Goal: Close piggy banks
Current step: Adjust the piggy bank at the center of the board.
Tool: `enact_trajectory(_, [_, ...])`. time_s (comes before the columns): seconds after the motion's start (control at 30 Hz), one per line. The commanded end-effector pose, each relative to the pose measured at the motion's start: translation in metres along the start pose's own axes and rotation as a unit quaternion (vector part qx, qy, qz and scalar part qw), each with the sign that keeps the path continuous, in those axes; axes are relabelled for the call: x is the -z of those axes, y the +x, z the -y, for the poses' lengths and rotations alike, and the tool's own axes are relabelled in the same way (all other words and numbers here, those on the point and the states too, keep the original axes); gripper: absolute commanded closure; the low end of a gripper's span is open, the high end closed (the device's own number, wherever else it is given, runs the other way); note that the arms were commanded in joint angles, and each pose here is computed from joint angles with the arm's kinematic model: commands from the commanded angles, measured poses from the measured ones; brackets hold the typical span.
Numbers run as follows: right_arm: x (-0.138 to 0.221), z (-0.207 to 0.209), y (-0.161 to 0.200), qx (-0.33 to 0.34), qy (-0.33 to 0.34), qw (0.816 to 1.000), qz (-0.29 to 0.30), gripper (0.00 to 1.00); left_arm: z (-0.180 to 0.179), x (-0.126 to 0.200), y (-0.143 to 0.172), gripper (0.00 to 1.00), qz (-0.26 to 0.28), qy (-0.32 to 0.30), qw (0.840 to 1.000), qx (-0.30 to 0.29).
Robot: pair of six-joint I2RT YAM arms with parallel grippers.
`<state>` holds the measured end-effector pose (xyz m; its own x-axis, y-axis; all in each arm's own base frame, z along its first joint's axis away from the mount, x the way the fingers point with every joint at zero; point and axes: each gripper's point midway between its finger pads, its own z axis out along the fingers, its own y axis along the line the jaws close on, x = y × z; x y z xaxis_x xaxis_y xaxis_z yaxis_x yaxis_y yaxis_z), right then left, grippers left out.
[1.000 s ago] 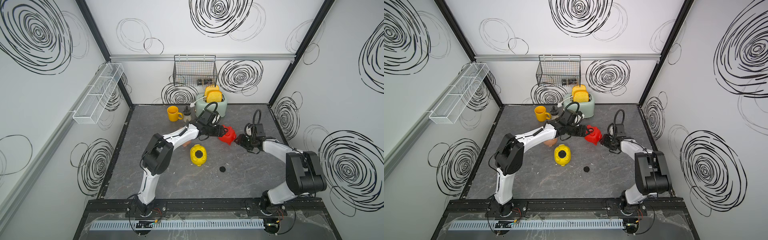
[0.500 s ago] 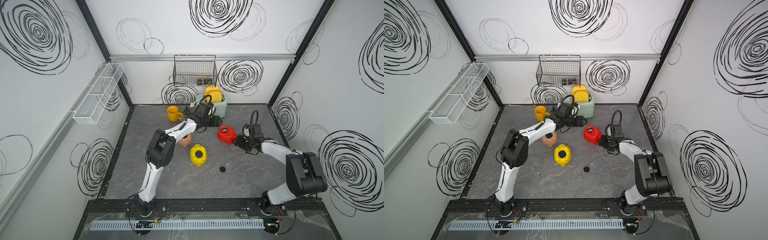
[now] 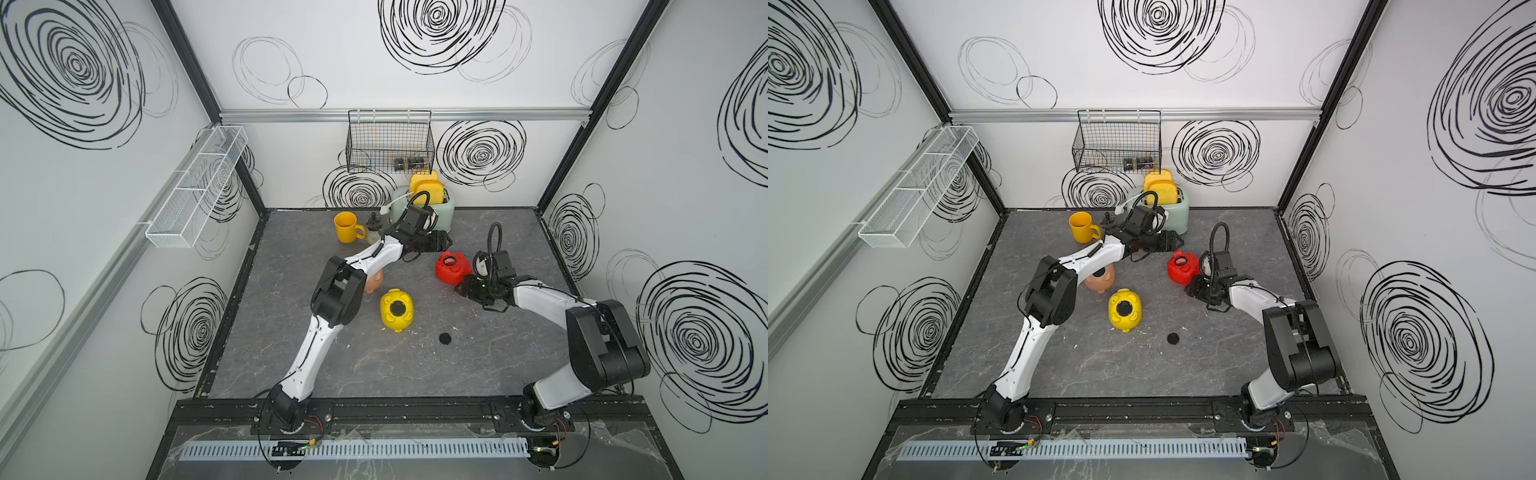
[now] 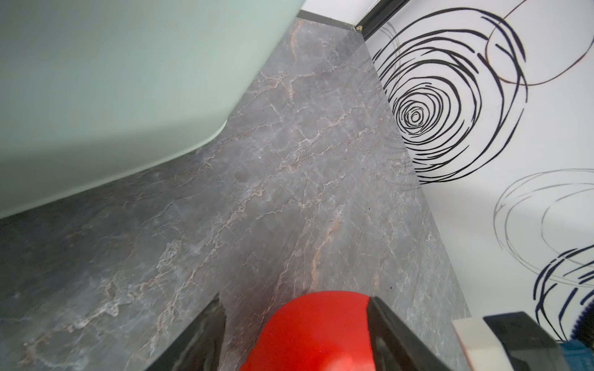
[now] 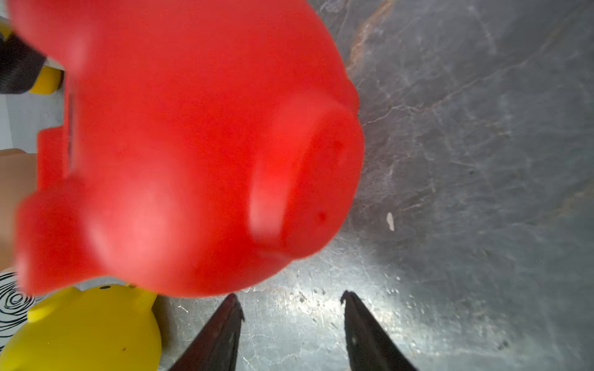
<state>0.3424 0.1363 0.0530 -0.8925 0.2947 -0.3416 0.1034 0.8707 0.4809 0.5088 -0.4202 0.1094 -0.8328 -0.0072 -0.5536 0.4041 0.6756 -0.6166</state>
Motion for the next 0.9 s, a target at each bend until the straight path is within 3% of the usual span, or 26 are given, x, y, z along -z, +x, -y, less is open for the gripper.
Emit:
enact_trajectory(0.0, [0.002, 0.001, -0.011, 0.000, 0.007, 1.000, 0.005, 0.46, 0.007, -0.008, 0.008, 0.27, -0.017, 0.011, 1.000, -0.006])
enact_trajectory(0.5, [0.005, 0.006, -0.027, -0.020, -0.007, 1.000, 0.012, 0.46, 0.014, -0.011, 0.023, 0.32, -0.047, 0.023, 0.999, 0.006])
enact_trajectory(0.87, [0.007, 0.014, -0.046, -0.046, -0.017, 0.999, 0.022, 0.47, 0.018, 0.009, 0.023, 0.32, -0.056, 0.030, 0.998, 0.017])
